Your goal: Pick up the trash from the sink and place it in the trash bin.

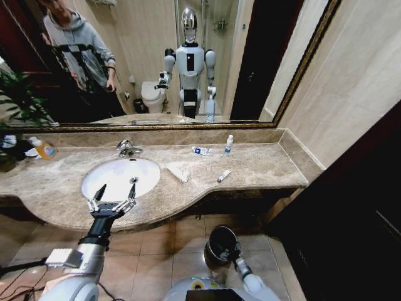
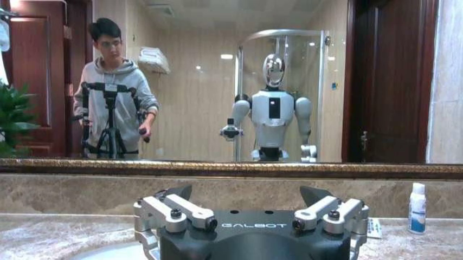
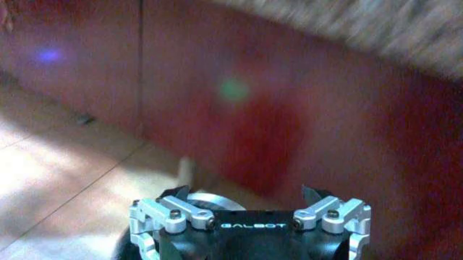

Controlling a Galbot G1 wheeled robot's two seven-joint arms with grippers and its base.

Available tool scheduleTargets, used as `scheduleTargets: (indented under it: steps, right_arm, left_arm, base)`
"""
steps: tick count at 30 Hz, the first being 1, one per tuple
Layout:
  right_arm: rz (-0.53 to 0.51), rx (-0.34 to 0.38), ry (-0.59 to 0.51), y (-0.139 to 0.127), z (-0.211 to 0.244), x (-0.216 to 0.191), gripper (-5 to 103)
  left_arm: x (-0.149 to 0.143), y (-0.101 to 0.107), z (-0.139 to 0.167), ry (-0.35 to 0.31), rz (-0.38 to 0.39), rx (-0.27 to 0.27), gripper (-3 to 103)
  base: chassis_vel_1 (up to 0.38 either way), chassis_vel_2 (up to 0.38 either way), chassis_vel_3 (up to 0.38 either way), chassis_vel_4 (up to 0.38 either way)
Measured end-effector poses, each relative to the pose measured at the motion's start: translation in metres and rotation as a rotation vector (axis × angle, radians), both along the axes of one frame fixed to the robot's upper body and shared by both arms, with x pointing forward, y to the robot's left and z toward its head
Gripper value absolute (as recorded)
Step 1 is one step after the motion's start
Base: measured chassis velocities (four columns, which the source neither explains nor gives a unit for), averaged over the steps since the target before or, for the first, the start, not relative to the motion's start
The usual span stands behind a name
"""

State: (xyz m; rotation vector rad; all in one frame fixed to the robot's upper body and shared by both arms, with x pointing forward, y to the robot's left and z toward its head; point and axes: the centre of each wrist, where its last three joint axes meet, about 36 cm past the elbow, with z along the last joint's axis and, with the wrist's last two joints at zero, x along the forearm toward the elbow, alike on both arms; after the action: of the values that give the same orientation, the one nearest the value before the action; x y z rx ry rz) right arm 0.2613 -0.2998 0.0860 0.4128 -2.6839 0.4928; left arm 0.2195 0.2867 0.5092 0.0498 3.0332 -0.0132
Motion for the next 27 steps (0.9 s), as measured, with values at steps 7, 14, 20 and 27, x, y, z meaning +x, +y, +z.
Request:
scheduleTargets:
  steps: [7, 14, 20, 27]
  right_arm:
    - [-0.107, 0.102, -0.166, -0.018, 0.113, -0.003, 100]
    - [-0.153, 0.17, -0.258, -0.007, 0.191, -0.015, 100]
    - [-0.138, 0.227, -0.329, 0.02, 0.244, -0.018, 100]
    - [-0.093, 0.274, -0.347, 0.048, 0.272, -0.006, 100]
  left_arm:
    - [0.0, 0.0, 0.0, 0.0, 0.0, 0.0, 100]
    - [0.0, 0.0, 0.0, 0.0, 0.0, 0.0, 100]
    - [0.0, 0.0, 0.0, 0.0, 0.0, 0.0, 100]
    - [0.0, 0.0, 0.0, 0.0, 0.0, 0.0, 100]
  base:
    - [0.0, 0.0, 0.0, 0.0]
    - [0.0, 0.0, 0.0, 0.0]
    - [0.0, 0.0, 0.0, 0.0]
    - [0.0, 0.0, 0.0, 0.0]
